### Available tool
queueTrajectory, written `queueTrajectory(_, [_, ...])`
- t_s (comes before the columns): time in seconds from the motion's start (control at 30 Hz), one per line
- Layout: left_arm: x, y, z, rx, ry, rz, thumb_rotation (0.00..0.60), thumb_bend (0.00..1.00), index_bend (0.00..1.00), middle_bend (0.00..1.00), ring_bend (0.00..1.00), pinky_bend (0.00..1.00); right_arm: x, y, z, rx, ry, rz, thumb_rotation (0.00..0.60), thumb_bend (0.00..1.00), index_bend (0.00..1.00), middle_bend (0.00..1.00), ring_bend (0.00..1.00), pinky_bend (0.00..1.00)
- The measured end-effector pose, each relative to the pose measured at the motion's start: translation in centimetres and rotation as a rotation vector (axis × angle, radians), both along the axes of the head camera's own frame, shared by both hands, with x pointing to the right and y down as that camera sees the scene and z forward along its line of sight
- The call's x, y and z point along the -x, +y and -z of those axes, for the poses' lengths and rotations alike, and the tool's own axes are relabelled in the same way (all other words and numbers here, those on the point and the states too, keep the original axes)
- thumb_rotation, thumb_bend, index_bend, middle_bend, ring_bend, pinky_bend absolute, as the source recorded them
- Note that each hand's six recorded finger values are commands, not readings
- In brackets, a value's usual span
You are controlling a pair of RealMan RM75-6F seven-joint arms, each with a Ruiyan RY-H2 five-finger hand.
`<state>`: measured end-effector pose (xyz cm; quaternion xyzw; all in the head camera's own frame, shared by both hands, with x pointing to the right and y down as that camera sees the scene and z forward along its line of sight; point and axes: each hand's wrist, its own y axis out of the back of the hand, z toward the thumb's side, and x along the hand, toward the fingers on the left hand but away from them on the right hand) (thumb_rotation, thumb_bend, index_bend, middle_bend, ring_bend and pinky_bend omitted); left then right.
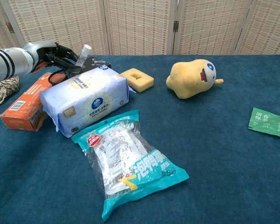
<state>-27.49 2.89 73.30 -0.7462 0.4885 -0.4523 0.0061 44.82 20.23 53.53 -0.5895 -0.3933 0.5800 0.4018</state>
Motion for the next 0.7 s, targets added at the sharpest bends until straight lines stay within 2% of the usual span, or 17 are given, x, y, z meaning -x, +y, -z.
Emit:
queueTrajectory(0.5, [0.05, 0.09, 0.0, 0.013, -0.004, -0.01, 0.6, 0.39, 0.53, 0.29, 0.2, 0.14, -0.08, 0.07, -0.01, 0.0, 0.0, -0.003, 0.6, 0.18, 0.13, 0.27, 0.17, 0.23])
queueTrajectory(0.7, [0.08, 0.1, 0.05, 0.018, 0.0, -0.01, 0.6, 0.45, 0.53, 0.29, 0.2, 0.14, -0.03, 0.04, -0.03, -0.001, -0.001, -0.001, 0.6, 0.18, 0.13, 0.27, 0.17, 0.23])
